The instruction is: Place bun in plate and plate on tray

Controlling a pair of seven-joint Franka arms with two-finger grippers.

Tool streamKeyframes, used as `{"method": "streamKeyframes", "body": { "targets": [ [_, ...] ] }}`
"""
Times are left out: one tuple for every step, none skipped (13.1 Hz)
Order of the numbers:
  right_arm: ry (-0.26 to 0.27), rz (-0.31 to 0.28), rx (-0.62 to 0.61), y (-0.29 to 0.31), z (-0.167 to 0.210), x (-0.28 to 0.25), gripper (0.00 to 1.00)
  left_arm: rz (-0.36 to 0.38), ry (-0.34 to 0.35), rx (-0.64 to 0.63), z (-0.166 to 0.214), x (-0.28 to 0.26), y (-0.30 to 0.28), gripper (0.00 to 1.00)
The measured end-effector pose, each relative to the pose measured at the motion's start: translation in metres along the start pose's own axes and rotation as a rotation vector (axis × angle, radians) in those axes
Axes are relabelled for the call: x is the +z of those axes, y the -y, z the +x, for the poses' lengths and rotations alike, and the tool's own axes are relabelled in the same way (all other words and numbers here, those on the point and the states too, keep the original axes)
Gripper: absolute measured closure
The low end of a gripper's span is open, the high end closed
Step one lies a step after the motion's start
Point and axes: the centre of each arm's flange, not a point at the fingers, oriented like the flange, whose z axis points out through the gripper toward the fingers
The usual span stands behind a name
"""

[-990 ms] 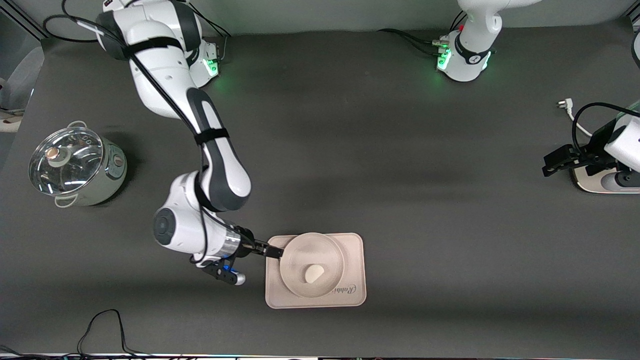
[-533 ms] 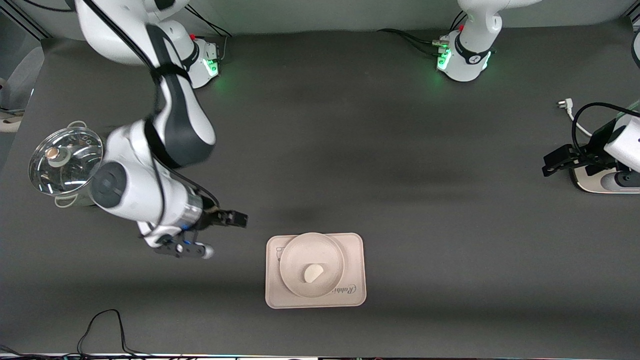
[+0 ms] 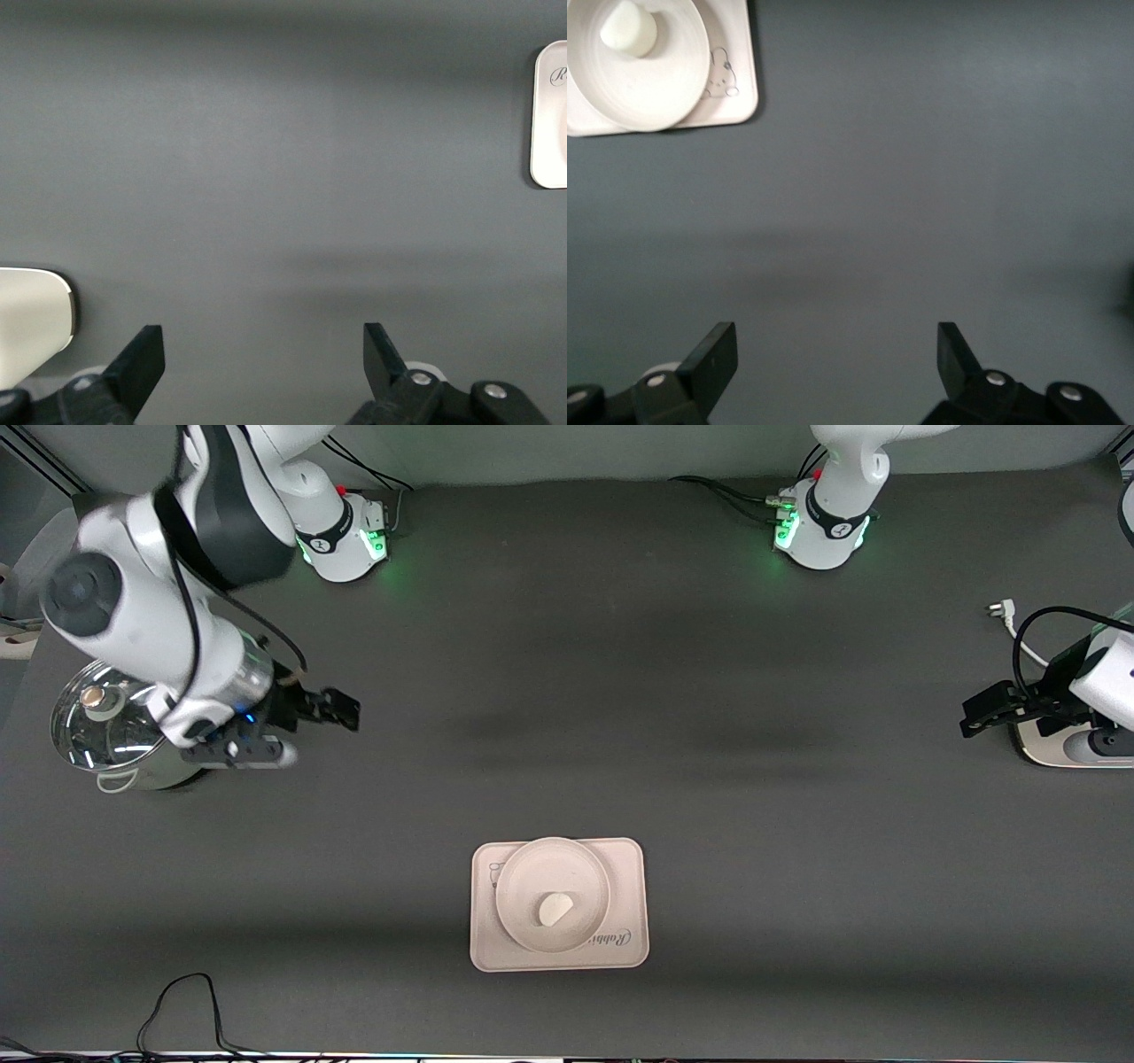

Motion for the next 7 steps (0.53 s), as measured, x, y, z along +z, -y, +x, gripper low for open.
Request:
{"method": "streamKeyframes", "body": {
  "targets": [
    [0.002, 0.004, -0.004, -0.007, -0.013, -0.008, 0.00, 0.000, 0.000, 0.000, 0.000, 0.000, 0.000, 0.00],
    [0.000, 0.010, -0.007, -0.011, -0.020, -0.015, 0.00, 0.000, 0.000, 0.001, 0.000, 0.000, 0.000, 0.00],
    [-0.007, 0.017, -0.008, -0.013, -0.025, -0.020, 0.00, 0.000, -0.001, 0.002, 0.000, 0.000, -0.001, 0.00],
    [-0.013, 0.020, -0.007, -0.015, -0.026, -0.024, 0.00, 0.000, -0.001, 0.003, 0.000, -0.001, -0.002, 0.00],
    [-0.014, 0.021, -0.002, -0.018, -0.025, -0.024, 0.00, 0.000, -0.001, 0.003, 0.000, -0.001, -0.002, 0.00],
    [-0.013, 0.022, 0.006, -0.022, -0.024, -0.024, 0.00, 0.000, -0.001, 0.003, 0.000, -0.001, -0.002, 0.00],
    [-0.015, 0.023, 0.016, -0.028, -0.022, -0.025, 0.00, 0.000, -0.001, 0.003, 0.000, -0.001, -0.002, 0.00]
  ]
}}
